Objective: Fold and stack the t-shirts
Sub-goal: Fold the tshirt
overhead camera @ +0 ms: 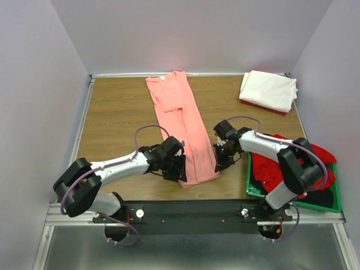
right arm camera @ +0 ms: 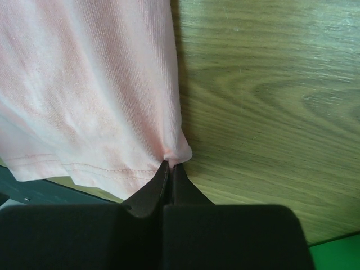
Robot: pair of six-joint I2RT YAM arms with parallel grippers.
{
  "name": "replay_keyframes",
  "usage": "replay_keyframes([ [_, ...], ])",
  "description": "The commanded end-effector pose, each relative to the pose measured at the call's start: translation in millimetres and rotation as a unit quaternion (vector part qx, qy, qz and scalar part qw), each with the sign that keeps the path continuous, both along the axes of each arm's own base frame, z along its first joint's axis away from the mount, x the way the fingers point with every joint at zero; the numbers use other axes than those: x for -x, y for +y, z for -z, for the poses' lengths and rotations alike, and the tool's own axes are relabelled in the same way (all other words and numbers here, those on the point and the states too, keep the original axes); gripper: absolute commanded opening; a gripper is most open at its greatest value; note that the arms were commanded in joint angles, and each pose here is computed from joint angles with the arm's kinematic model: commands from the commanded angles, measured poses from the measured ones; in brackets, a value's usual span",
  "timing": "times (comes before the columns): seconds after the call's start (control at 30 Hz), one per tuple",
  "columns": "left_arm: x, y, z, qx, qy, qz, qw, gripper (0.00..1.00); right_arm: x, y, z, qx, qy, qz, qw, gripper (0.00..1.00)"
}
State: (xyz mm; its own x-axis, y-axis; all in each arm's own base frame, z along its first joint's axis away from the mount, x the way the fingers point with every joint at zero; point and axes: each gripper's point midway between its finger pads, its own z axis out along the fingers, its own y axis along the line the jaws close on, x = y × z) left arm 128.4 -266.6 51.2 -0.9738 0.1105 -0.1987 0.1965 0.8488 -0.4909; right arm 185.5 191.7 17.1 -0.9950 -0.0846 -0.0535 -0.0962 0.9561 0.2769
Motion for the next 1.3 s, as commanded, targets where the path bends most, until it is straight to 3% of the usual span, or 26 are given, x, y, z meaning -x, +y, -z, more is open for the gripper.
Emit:
replay_keyframes([
  [0.0,-0.6,7.9,9.0,-0.014,0.0,-0.015,1.0,0.54,3.2,-4.5,0.2,0.009,-0.007,0.002,1.0,0.03],
  [0.7,8.5,16.7,42.0,-0.043,0.023,0.003,0.999,0.49,6.9,-5.1,3.2,0.008,-0.001,0.001,1.0,0.02],
  [0.97,10.8,14.9,48.8,-0.044,0.03,0.017,0.998,0.34,7.5,-4.9,1.2,0.004,-0.004,0.004,1.0,0.02],
  [1.07,11.2,12.5,49.3,-0.039,0.032,0.022,0.998,0.23,8.4,-5.0,0.4,0.003,-0.004,0.005,1.0,0.02],
  [1.2,12.7,13.2,51.5,-0.04,0.035,0.023,0.998,0.0,10.8,-2.9,-4.1,-0.007,-0.003,0.011,1.0,0.02],
  [1.27,13.5,14.5,51.6,-0.042,0.037,0.022,0.998,0.0,12.6,-2.6,-4.9,-0.01,0.0,0.014,1.0,0.02],
])
